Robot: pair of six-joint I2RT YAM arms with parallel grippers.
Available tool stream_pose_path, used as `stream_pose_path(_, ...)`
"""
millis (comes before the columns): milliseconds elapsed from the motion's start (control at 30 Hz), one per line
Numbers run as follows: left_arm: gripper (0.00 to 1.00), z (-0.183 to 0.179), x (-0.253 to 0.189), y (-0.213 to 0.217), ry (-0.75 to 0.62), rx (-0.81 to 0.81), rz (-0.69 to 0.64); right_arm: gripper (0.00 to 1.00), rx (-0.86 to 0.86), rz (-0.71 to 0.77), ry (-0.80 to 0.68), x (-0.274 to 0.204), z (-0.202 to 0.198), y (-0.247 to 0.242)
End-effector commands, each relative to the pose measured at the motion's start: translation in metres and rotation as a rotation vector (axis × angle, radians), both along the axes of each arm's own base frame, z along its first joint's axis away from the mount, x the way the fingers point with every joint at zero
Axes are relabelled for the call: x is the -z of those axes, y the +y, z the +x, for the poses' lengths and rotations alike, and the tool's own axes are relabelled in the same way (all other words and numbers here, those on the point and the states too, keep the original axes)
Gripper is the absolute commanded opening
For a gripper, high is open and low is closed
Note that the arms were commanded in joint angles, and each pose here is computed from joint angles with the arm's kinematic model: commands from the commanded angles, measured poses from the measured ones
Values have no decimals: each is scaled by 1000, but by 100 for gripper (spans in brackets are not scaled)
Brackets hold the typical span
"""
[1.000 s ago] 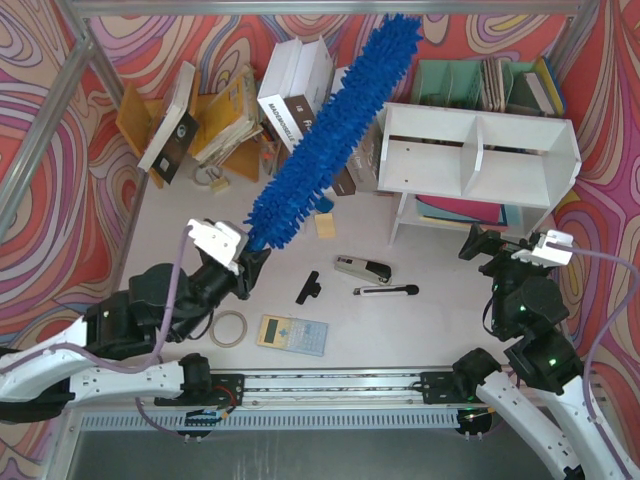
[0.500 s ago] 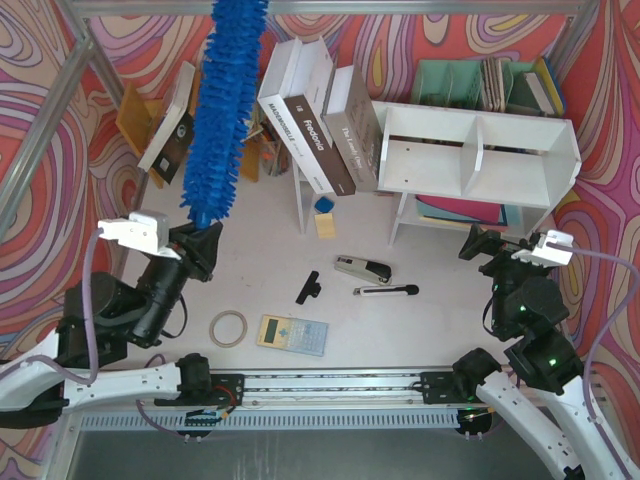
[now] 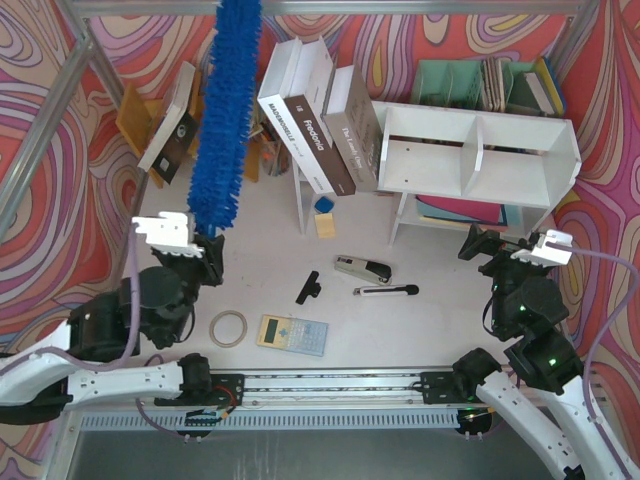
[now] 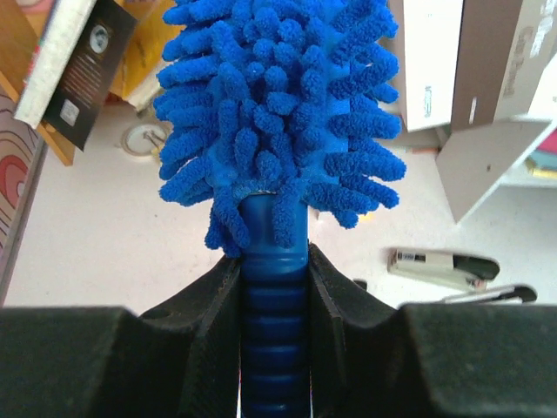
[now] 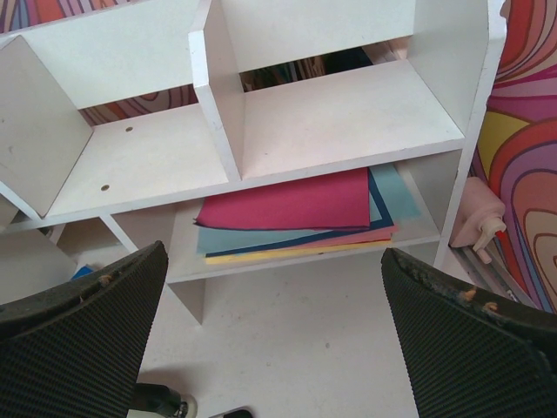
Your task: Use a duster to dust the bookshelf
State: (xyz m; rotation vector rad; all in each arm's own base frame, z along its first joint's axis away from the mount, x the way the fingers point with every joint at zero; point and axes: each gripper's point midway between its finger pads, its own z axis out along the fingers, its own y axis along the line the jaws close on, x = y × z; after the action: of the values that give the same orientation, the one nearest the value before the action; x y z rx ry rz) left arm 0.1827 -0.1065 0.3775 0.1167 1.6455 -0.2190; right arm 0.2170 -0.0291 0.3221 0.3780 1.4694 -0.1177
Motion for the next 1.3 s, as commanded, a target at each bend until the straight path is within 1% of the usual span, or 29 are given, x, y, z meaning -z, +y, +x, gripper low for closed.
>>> stream_pose_path(0, 0, -4, 31, -16, 109, 29, 35, 99, -2, 0, 5, 1, -1, 0)
stream_pose_path(67, 0, -5, 41, -16, 127, 24, 30, 99, 0, 2, 0, 0, -2, -1)
stream_pose_path(200, 0, -6, 51, -11, 141, 6, -26, 99, 1, 0, 2, 1, -2, -1)
stream_pose_path(300, 0, -7, 57, -16, 154, 26, -42, 99, 0, -3, 4, 1, -1, 0)
stream_pose_path(500, 0, -9, 88, -41, 227, 70, -13, 99, 0, 0, 1, 1, -2, -1)
stream_pose_path(533, 0, -12, 96, -49, 254, 103, -13, 99, 0, 1, 0, 1, -2, -1)
stream_pose_path(667, 0, -14, 124, -60, 319, 117, 16, 99, 1, 2, -2, 0, -3, -1)
stream_pose_path(1033, 0, -17, 200, -51, 462, 53, 17, 99, 0, 0, 1, 1, -2, -1)
stream_pose_path(1167, 0, -20, 218, -58, 510, 70, 0, 99, 2, -1, 2, 1, -1, -1)
stream_pose_path(1267, 0, -20, 219, -58, 518, 66, 21, 99, 1, -3, 3, 1, -1, 0)
